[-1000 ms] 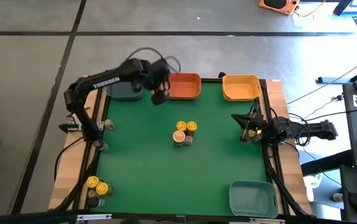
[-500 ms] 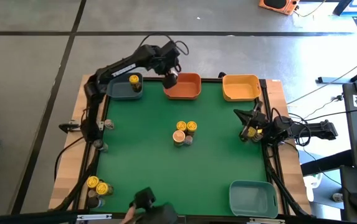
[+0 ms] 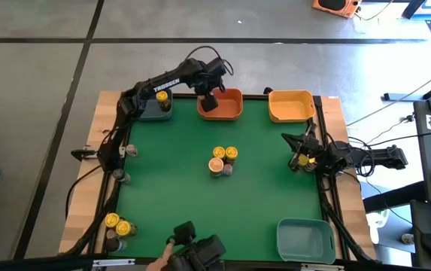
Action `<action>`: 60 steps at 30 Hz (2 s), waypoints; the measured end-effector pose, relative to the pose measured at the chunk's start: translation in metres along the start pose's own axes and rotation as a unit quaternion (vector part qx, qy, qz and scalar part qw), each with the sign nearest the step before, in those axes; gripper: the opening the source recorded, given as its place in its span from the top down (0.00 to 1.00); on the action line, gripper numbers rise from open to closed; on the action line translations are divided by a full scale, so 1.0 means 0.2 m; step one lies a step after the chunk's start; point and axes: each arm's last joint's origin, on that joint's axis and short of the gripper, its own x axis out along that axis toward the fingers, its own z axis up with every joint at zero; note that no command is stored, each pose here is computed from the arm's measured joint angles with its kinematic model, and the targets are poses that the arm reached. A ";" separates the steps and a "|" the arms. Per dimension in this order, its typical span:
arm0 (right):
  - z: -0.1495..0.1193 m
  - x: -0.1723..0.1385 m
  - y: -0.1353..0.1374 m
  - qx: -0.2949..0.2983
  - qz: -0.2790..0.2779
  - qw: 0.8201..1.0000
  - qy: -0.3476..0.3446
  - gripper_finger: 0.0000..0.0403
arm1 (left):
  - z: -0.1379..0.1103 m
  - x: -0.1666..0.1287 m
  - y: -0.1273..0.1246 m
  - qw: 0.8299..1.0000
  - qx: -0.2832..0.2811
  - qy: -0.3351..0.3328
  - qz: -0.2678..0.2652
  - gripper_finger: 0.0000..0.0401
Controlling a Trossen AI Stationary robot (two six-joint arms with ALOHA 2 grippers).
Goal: Sort spices by type
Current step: Put the gold seasoning bottle into the orange bin
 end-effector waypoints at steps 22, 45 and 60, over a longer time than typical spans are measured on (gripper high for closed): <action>0.00 0.00 0.00 -0.010 0.000 1.000 -0.001 0.97 | 0.03 0.15 -0.06 0.998 0.036 0.028 0.031 0.28; 0.00 0.00 0.00 -0.006 0.000 1.000 -0.001 0.97 | 0.02 0.14 -0.10 0.998 0.040 0.042 0.025 0.28; 0.00 0.00 0.00 -0.005 0.000 1.000 0.000 0.97 | 0.02 0.13 -0.13 0.997 0.062 0.044 0.027 0.28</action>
